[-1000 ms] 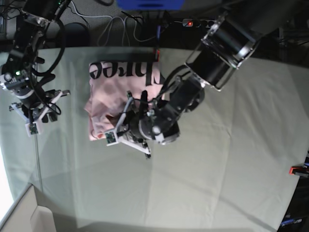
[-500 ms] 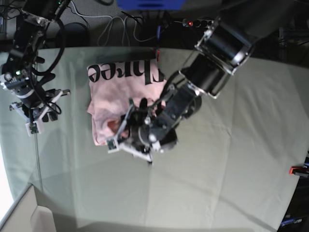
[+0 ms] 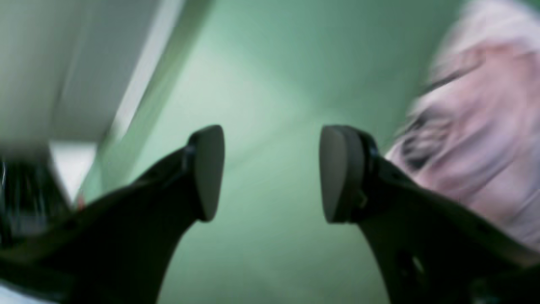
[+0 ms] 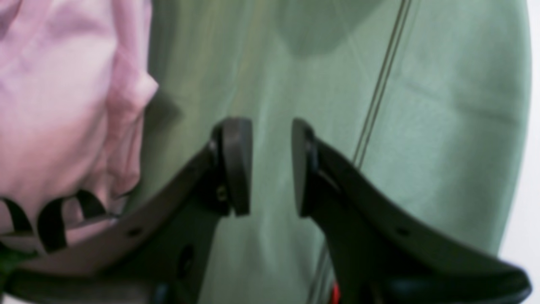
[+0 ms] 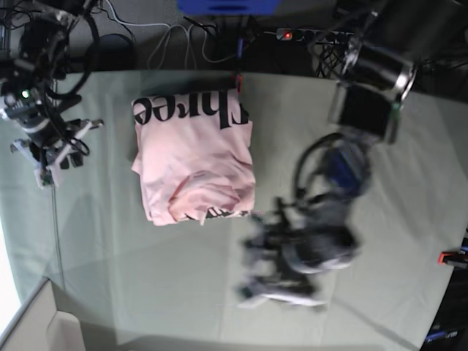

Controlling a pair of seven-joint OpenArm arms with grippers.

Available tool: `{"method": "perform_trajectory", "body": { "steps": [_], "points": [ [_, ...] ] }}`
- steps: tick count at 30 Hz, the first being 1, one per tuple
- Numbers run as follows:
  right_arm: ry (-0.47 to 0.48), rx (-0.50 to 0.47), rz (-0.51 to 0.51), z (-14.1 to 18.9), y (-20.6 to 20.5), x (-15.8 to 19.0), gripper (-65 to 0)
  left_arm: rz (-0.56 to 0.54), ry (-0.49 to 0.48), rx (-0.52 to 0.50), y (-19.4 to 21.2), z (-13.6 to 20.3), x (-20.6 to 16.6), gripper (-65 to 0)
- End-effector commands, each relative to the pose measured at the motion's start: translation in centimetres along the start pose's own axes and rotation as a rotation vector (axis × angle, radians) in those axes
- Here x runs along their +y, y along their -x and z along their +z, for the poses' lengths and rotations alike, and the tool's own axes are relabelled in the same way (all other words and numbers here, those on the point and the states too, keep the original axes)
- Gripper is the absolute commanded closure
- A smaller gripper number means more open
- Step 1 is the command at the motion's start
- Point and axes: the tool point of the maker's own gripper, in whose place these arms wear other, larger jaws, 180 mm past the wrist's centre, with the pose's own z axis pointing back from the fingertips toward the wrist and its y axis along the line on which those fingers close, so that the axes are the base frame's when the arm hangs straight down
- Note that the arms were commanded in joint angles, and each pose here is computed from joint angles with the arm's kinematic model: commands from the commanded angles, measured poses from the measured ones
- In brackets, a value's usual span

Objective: Layout the t-shirt on the table in an organized manner, then fold the t-shirt properly

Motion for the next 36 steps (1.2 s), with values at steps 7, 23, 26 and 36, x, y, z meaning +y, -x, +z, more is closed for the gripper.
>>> {"method": "perform_trajectory", "body": {
  "steps": [7,23,26,36],
  "points": [
    [0.119,0.003,-0.111,3.8,2.7,-2.0,-1.9,0.331,-0.310,0.213,15.9,9.6,6.9,-25.3],
    [-0.087,0.431,-0.305,6.9,20.7,7.4,0.0,0.729,-0.110,0.746,38.0,22.3,-14.2,0.0],
    [-0.158,0.521,-0.379,6.5,24.2,10.3,0.0,0.840,-0.024,0.744,39.8,21.4,-19.3,0.0],
    [-0.364,0.489,-0.497,3.7,28.4,21.0,0.0,1.265,0.157,0.600,41.8,16.4,-32.3,0.0]
  ]
}}
